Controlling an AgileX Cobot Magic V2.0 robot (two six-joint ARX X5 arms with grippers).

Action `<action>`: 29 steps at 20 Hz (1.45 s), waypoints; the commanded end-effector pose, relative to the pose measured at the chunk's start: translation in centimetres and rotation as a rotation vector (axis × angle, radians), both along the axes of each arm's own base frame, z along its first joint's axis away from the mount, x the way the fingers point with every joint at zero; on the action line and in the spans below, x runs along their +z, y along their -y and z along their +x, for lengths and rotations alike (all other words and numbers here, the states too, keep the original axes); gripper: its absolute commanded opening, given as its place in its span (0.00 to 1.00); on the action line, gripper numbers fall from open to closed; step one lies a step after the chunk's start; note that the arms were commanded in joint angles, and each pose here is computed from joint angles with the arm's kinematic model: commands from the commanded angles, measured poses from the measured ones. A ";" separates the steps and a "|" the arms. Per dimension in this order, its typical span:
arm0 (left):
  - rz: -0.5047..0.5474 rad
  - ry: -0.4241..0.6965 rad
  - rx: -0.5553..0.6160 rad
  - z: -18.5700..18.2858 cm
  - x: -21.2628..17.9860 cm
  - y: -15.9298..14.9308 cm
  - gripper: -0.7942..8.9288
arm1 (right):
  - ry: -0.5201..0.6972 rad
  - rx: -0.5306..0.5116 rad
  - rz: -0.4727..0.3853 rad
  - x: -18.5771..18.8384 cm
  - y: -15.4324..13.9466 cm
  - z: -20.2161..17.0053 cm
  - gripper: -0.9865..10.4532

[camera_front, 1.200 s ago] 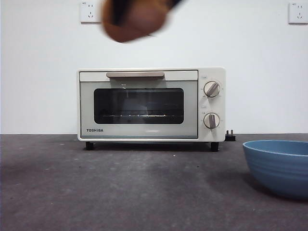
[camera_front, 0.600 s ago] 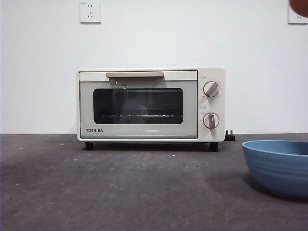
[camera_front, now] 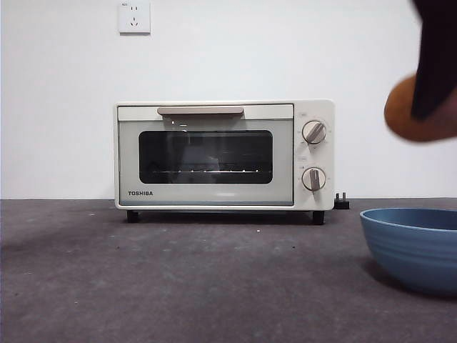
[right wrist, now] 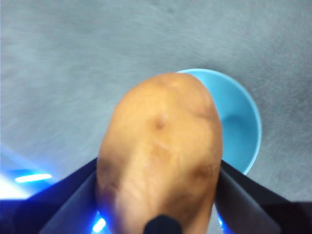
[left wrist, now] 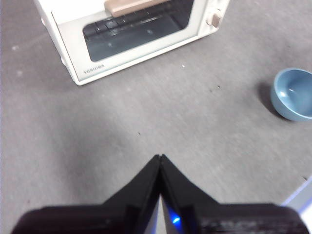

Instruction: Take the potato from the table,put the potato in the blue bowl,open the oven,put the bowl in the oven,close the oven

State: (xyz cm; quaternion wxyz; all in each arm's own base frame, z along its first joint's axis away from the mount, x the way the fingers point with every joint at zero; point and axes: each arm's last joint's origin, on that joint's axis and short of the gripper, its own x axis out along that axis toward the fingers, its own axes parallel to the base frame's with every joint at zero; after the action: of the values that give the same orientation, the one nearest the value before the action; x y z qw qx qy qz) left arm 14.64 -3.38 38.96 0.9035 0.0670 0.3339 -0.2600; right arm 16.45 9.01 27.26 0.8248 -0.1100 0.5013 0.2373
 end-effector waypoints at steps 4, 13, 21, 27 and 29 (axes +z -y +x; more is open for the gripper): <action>0.018 -0.038 -0.020 2.3 -0.9 0.5 0.08 | -0.106 -0.003 -0.052 -3.3 -0.6 3.3 0.08; 0.023 -0.052 -0.023 4.2 -1.5 0.8 0.08 | -0.167 -0.059 -0.163 -6.2 -1.1 5.3 0.23; 0.020 -0.036 -0.023 4.4 -1.5 0.8 0.08 | -0.182 -0.082 -0.155 -6.2 -1.1 5.2 0.52; 0.016 -0.019 -0.022 4.6 -1.4 0.9 0.08 | -0.181 -0.082 -0.154 -6.1 -1.1 5.2 0.58; 0.011 0.000 -0.020 5.0 -1.3 1.0 0.08 | -0.180 -0.081 -0.154 -5.8 -1.1 5.2 0.58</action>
State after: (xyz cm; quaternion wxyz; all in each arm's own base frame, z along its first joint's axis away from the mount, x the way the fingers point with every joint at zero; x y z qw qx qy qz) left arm 19.50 -4.22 37.65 0.9012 0.0705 0.3381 -0.2619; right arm 21.66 10.12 21.48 0.7743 -0.1346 0.5933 0.1745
